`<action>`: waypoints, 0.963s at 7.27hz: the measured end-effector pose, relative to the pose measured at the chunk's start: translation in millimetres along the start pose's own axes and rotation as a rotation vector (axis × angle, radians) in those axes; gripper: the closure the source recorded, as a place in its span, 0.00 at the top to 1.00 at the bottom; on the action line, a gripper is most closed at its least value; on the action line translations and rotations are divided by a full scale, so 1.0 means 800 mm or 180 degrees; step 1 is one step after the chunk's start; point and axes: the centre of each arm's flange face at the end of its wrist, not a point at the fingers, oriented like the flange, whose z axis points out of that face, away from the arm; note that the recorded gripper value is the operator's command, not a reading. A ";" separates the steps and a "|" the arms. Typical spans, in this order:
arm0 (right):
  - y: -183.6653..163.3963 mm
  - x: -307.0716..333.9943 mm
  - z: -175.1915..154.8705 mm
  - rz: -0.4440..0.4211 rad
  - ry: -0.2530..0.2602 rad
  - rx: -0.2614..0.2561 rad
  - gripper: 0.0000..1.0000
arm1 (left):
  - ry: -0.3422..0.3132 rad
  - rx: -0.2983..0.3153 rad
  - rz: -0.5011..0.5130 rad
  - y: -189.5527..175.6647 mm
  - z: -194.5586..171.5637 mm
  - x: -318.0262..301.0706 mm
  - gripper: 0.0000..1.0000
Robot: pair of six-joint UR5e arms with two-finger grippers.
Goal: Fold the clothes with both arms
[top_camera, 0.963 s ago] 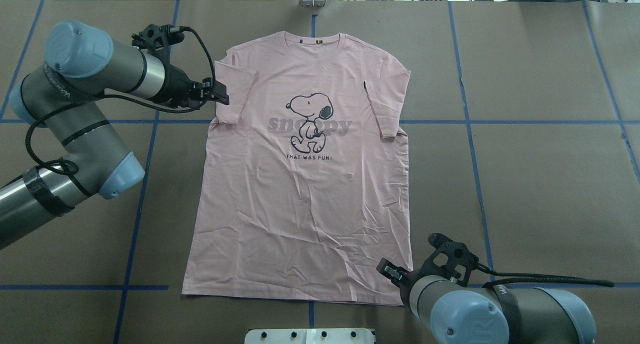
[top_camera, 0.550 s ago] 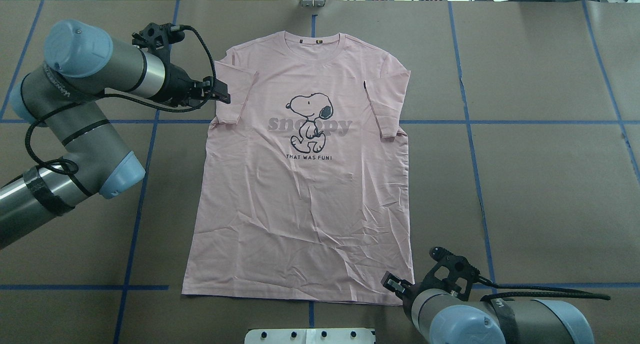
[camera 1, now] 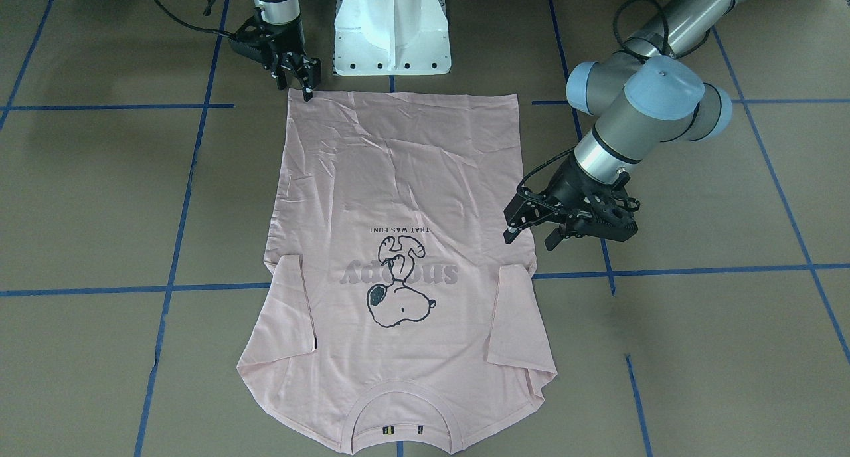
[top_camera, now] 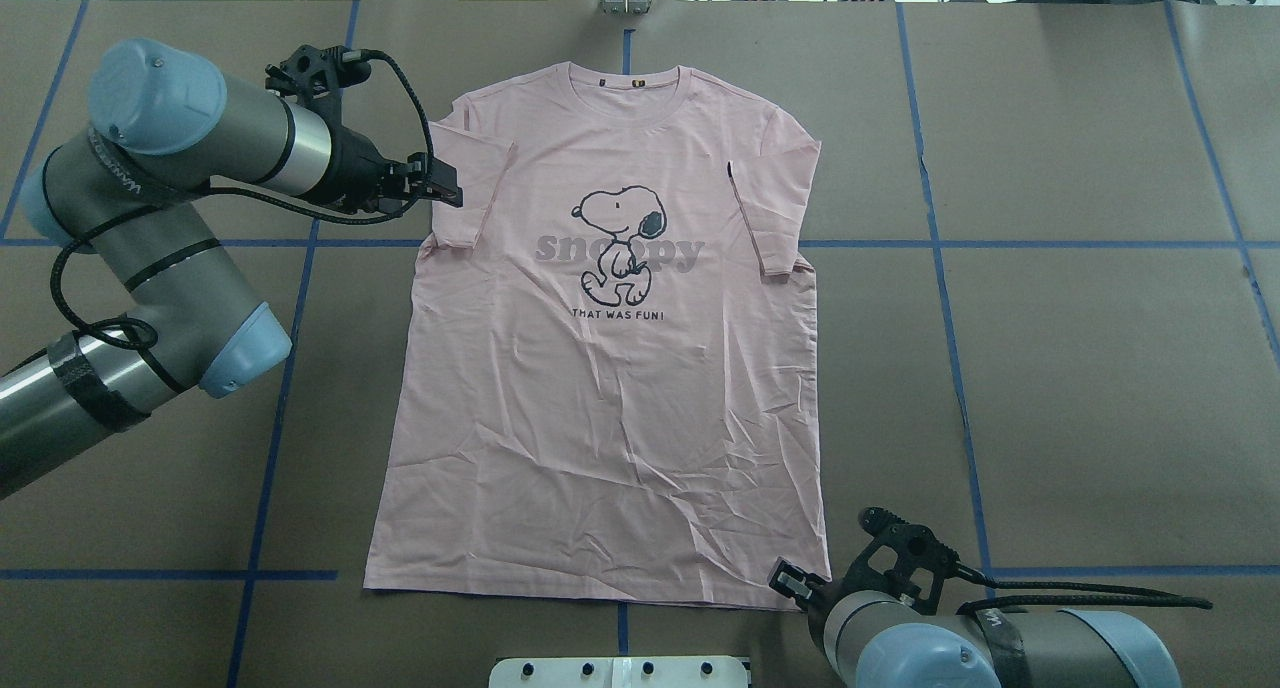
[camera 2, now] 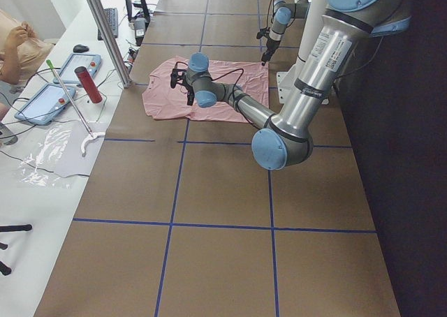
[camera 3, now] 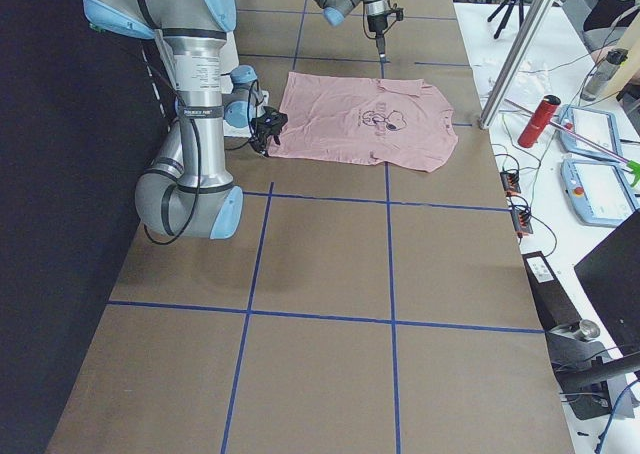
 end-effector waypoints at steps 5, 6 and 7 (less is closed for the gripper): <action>0.012 0.012 0.004 0.0035 0.0106 0.0007 0.00 | 0.0011 0.0009 0.0004 0.000 -0.001 0.001 0.84; 0.010 0.012 0.004 0.0038 0.0113 0.0012 0.00 | 0.0014 0.0013 0.0004 -0.001 -0.001 0.001 0.84; 0.009 0.011 0.002 0.0044 0.0106 0.0012 0.00 | 0.0021 0.0015 -0.0004 -0.001 -0.002 0.002 0.84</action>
